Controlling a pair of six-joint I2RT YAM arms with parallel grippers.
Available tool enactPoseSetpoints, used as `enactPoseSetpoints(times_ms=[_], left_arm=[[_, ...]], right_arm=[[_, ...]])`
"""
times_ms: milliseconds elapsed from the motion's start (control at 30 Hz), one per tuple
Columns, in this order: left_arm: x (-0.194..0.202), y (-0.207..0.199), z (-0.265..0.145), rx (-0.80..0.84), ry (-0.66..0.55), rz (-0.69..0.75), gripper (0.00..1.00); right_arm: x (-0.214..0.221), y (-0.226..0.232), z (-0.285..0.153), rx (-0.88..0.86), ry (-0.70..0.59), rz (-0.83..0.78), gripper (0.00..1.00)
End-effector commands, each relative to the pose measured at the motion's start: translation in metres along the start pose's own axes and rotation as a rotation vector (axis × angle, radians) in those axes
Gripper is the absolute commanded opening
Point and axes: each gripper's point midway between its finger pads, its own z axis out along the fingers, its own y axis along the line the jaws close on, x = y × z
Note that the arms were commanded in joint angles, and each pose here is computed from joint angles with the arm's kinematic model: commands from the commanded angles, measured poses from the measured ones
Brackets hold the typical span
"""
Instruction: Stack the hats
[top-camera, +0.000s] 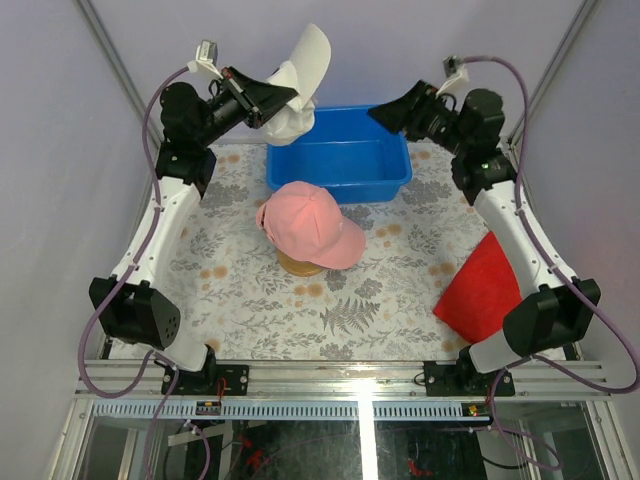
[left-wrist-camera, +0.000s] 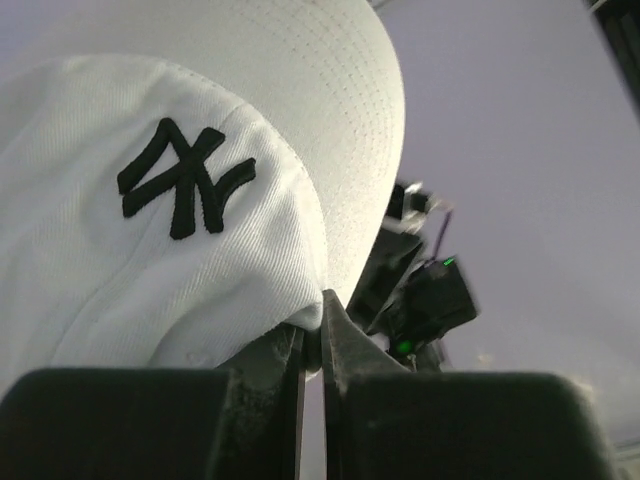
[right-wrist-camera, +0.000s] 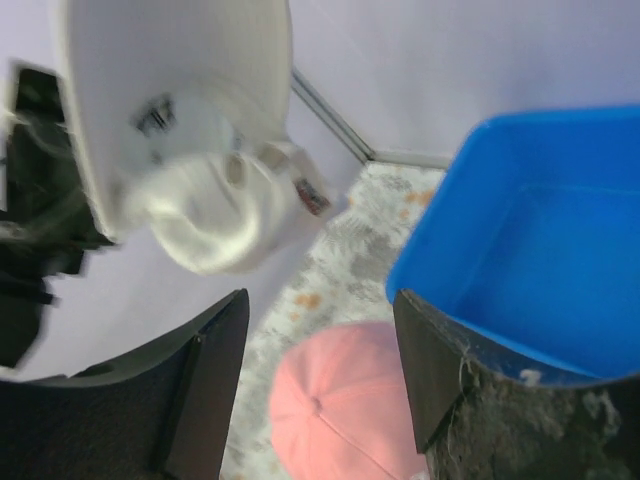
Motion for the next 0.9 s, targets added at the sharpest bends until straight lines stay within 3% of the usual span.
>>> enactPoseSetpoints(times_ms=[0, 133, 300, 533, 867], left_arm=[[0.014, 0.002, 0.004, -0.003, 0.141, 0.202, 0.00], [0.025, 0.027, -0.001, -0.106, 0.228, 0.264, 0.00], [0.042, 0.041, -0.010, -0.149, 0.312, 0.281, 0.00], [0.077, 0.035, -0.012, -0.168, 0.445, 0.420, 0.00], [0.090, 0.024, -0.017, -0.184, 0.467, 0.560, 0.00]], right_arm=[[-0.047, 0.048, -0.016, -0.180, 0.041, 0.206, 0.65], [-0.066, 0.079, -0.023, -0.280, 0.092, 0.198, 0.65], [-0.066, 0.077, -0.018, -0.270, 0.181, 0.128, 0.68], [-0.049, 0.060, 0.002, -0.270, 0.306, 0.273, 0.67], [-0.033, 0.039, 0.011, -0.187, 0.380, 0.369, 0.65]])
